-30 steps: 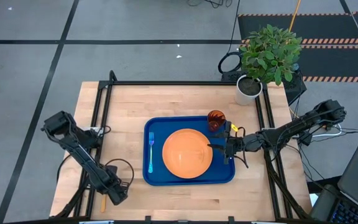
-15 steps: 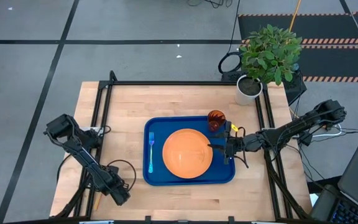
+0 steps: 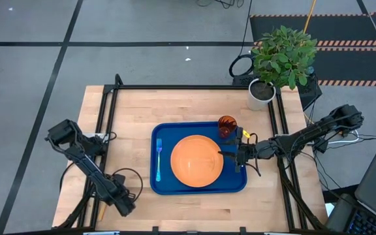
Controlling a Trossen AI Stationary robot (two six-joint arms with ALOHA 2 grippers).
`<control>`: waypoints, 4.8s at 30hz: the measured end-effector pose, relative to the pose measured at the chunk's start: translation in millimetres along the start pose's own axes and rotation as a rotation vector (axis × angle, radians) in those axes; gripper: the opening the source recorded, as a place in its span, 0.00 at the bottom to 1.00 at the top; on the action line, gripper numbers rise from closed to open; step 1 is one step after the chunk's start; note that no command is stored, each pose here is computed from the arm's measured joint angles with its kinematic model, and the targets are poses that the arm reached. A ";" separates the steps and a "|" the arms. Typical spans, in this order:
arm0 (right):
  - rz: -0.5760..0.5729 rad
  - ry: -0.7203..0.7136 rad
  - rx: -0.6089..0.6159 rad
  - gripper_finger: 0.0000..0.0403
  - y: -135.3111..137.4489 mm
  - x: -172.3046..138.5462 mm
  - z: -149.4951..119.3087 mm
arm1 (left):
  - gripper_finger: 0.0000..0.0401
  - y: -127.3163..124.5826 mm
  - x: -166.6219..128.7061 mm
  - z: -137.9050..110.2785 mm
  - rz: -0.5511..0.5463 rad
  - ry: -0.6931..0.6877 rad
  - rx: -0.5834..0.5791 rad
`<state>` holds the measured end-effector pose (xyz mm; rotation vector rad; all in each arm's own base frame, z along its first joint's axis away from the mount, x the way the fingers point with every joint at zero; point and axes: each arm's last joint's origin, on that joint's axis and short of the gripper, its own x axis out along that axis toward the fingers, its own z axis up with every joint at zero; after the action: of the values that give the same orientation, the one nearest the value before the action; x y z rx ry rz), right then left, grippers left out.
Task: Pick and place plate/cup/fork/spoon on tray
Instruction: Put the orange fork to the right of the blue fork on the blue tray
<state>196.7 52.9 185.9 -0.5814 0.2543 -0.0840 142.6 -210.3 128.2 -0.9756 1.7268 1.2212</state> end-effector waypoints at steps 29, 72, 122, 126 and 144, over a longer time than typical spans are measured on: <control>-0.001 0.001 -0.001 0.42 -0.5 0.3 -0.2 | 0.39 17.9 -22.2 -7.5 0.027 -0.001 0.002; 0.000 0.008 -0.012 0.42 -0.7 0.5 -1.0 | 0.39 -4.7 11.5 13.8 0.134 -0.097 0.019; -0.006 0.004 -0.025 0.42 -1.2 0.5 -0.5 | 0.22 -27.1 -12.1 45.8 0.116 -0.081 0.126; -0.006 0.004 -0.025 0.42 -1.2 0.5 -0.5 | 0.30 -26.0 -12.0 46.6 0.123 -0.095 0.100; -0.004 0.003 -0.025 0.42 -1.1 0.5 -0.5 | 0.44 -7.9 -2.9 47.3 0.198 -0.246 0.089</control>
<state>197.0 51.6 186.0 -0.6069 0.2576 -0.0857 158.8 -166.4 117.5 -0.5852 1.6934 1.3176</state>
